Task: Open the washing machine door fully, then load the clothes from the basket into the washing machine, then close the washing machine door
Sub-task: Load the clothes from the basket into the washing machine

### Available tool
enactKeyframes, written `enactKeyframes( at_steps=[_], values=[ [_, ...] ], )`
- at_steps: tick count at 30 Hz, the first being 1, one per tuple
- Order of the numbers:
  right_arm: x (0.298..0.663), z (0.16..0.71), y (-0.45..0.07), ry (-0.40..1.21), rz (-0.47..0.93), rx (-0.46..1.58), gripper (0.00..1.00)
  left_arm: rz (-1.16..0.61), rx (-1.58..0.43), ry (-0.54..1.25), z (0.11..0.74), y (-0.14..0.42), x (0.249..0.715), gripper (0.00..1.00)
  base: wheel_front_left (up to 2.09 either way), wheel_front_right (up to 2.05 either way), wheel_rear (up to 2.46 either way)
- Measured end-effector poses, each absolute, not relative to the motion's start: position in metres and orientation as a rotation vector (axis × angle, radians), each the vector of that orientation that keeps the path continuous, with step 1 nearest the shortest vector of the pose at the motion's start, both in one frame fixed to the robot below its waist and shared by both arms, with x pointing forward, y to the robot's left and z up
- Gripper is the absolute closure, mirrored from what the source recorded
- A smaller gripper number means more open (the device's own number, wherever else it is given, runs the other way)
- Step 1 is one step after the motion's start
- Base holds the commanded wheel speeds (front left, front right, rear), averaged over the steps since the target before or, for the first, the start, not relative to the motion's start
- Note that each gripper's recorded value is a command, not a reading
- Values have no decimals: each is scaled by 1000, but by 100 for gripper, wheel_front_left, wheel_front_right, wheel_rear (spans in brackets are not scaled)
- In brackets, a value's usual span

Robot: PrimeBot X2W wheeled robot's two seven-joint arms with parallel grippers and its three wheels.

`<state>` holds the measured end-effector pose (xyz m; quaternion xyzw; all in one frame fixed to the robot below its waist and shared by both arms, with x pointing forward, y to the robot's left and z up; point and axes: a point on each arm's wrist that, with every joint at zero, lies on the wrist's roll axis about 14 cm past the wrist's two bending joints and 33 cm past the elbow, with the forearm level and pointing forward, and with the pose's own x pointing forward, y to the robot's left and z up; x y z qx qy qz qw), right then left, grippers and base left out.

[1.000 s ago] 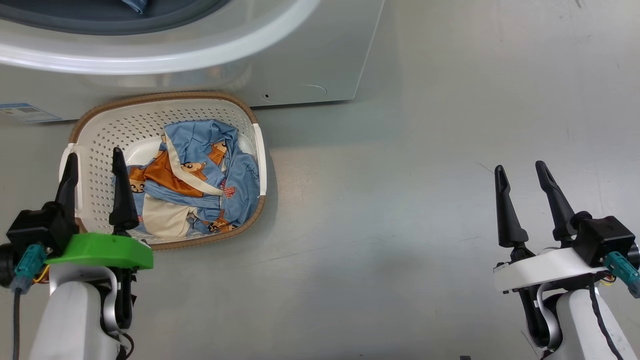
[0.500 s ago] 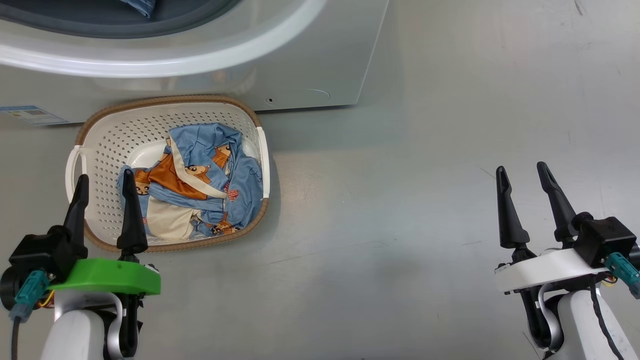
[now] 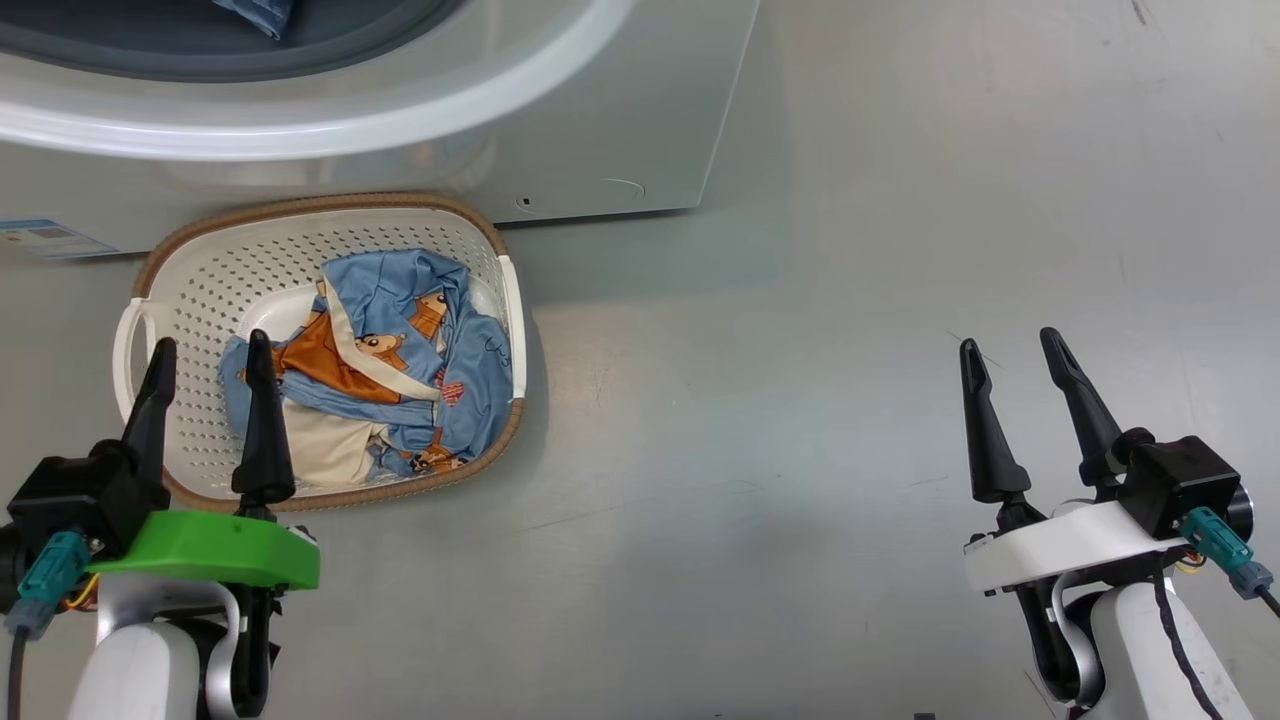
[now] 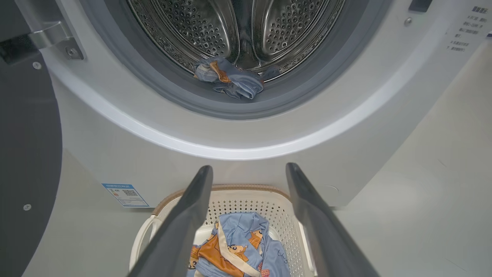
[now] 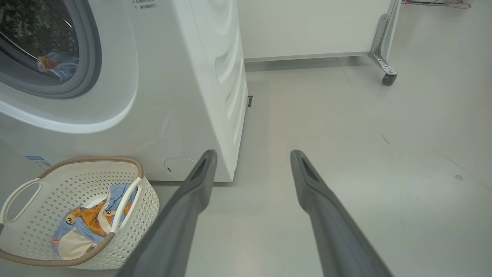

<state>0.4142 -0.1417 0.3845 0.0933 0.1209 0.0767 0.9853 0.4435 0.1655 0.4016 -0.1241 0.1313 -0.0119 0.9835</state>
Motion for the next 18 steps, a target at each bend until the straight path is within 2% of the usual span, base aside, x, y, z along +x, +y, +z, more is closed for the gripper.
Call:
enactKeyframes(
  at_steps=[8,18],
  values=[
    [411,382,-145,254,137,192,0,-88,-249,284,400,148,460,0,0,0,0],
    [406,377,-153,272,108,185,0,-149,-238,251,413,130,508,0,0,0,0]
  ],
)
